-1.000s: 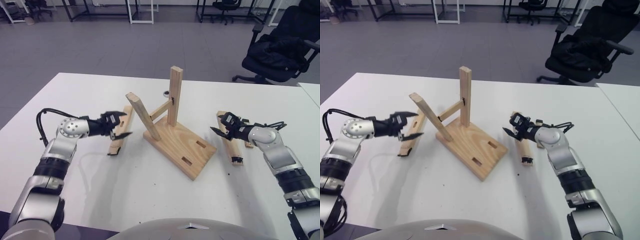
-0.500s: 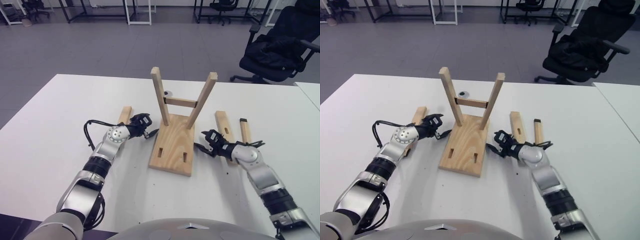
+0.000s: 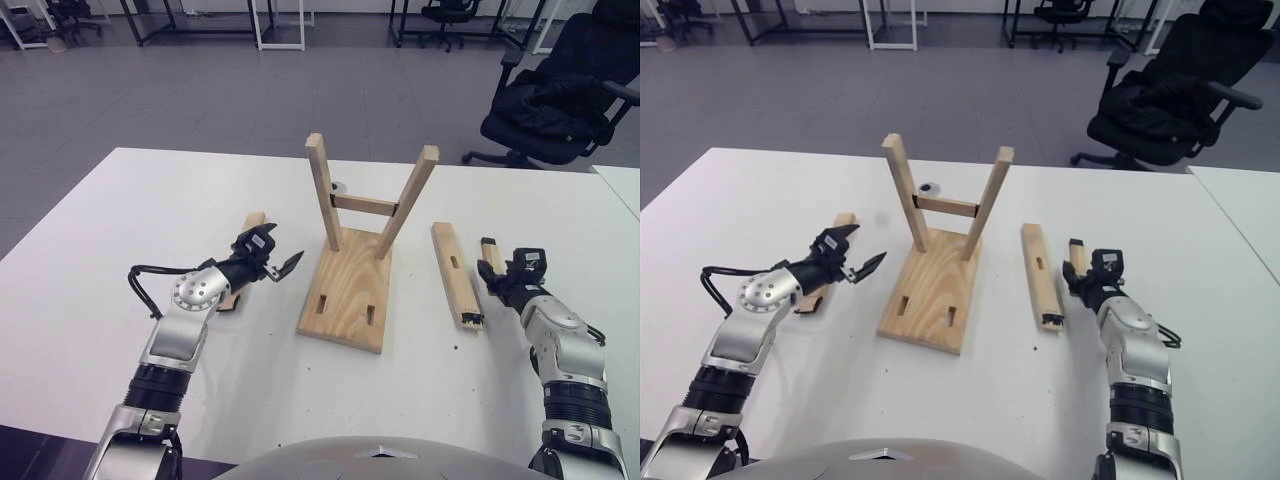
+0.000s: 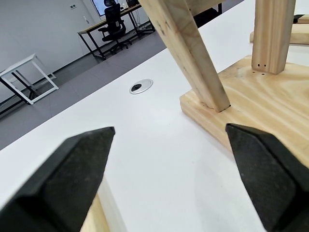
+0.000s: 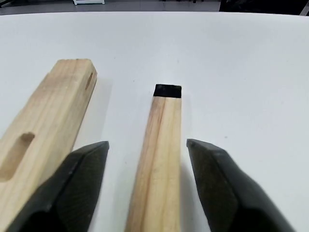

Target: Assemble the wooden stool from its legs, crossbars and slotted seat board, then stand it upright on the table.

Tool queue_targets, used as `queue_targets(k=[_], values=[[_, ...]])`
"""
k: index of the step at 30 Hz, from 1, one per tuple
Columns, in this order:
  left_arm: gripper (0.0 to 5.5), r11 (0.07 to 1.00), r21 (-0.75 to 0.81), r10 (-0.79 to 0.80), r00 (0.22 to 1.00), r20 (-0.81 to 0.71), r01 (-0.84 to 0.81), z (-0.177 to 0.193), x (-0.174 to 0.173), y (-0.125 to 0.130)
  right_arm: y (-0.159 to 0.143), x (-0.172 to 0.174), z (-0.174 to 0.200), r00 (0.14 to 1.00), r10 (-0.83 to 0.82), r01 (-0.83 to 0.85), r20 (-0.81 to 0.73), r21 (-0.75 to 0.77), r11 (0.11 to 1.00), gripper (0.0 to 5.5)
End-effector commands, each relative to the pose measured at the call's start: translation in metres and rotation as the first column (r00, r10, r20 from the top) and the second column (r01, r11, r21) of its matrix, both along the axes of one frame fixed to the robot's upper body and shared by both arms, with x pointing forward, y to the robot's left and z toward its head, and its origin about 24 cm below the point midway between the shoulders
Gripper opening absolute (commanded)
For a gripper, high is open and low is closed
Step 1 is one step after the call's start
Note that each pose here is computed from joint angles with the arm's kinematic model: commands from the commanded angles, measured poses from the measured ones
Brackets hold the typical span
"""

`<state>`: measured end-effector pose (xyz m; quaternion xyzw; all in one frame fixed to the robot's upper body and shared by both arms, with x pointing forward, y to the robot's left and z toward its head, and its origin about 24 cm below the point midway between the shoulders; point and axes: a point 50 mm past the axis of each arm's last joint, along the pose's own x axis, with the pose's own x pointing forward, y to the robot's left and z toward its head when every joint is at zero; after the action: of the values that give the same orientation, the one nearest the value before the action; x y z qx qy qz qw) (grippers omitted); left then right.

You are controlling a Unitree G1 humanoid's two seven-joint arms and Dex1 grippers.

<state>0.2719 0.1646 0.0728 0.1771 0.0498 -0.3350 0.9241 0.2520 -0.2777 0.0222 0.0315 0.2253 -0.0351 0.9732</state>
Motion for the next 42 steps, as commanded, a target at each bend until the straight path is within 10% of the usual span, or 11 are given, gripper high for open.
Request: queue_targets(k=[1, 8, 12, 16, 19, 22, 42], values=[[4.24, 1.000, -0.019, -0.017, 1.000, -0.008, 0.016, 0.005, -0.004, -0.007, -0.004, -0.009, -0.012, 0.994, -0.051, 0.051, -0.094, -0.004, 0.999, 2.43], [4.24, 0.997, -0.074, -0.030, 0.999, 0.013, 0.031, 0.025, -0.008, -0.010, -0.001, -0.019, -0.025, 0.983, -0.092, 0.092, -0.156, -0.009, 0.996, 1.32], [4.24, 0.760, -0.618, -0.140, 0.980, 0.145, 0.200, 0.102, -0.013, -0.028, -0.016, 0.017, 0.059, 0.940, -0.104, 0.166, 0.326, -0.169, 0.972, 1.32], [4.24, 0.461, -0.837, -0.196, 0.954, 0.228, 0.295, 0.161, 0.003, -0.034, 0.061, 0.036, 0.176, 0.632, 0.333, -0.141, 0.700, -0.319, 0.937, 1.32], [4.24, 0.364, -0.870, -0.274, 0.931, 0.242, 0.333, 0.182, 0.009, -0.048, 0.139, 0.017, 0.220, 0.309, 0.599, -0.388, 0.739, -0.478, 0.788, 1.32], [4.24, 0.345, -0.866, -0.304, 0.916, 0.263, 0.363, 0.193, 0.010, -0.055, 0.170, 0.005, 0.229, 0.184, 0.667, -0.475, 0.722, -0.529, 0.703, 1.32], [0.64, 0.329, -0.897, -0.346, 0.922, 0.174, 0.294, 0.176, 0.002, -0.053, 0.182, 0.003, 0.209, 0.125, 0.811, -0.446, 0.572, -0.697, 0.561, 1.32]])
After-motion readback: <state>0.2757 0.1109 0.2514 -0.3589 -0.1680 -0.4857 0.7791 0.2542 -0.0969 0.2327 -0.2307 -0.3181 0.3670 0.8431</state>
